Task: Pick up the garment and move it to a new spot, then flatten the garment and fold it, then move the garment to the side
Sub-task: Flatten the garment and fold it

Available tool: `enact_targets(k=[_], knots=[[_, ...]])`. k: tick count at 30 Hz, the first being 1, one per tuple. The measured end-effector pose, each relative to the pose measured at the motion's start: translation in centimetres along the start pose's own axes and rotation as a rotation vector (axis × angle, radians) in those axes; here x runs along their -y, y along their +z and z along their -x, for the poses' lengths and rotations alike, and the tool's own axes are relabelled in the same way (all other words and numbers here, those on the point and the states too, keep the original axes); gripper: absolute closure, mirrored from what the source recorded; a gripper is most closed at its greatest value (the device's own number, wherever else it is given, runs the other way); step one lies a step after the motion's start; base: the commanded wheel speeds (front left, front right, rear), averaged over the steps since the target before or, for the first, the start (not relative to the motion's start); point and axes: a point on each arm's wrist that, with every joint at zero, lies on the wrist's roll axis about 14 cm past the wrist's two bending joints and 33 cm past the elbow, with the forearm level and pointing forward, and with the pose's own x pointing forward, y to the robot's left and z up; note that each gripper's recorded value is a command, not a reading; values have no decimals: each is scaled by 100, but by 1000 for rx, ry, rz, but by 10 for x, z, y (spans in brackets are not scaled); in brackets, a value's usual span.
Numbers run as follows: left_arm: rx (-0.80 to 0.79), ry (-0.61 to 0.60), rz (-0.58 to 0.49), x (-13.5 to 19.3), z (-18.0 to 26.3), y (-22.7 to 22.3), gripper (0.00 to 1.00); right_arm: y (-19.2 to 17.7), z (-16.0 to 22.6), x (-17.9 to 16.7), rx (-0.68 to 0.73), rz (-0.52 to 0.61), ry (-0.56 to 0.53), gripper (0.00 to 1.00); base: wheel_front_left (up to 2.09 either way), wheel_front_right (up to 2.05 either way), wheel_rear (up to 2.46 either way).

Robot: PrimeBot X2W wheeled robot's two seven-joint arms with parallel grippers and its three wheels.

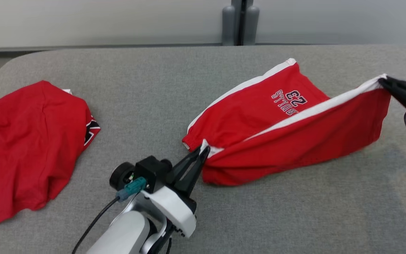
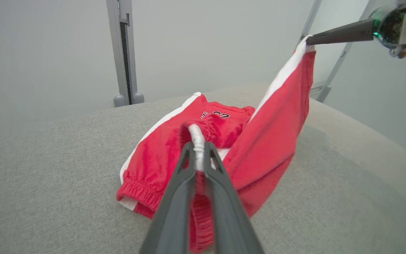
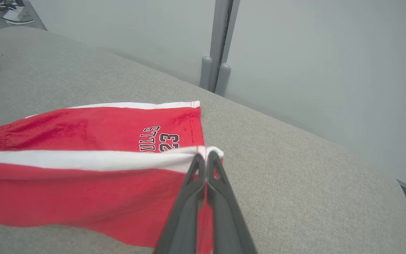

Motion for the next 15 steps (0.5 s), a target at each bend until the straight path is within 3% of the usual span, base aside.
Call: enact_targets(k=[8,15], knots=[[43,64,31,-37,-35,7,100,17,-69,13,-52,62,-2,100,0,0,0],[-7,144,34,-74,-48,-15,100,13,-123,14,-96,92,11,100,0,0,0]])
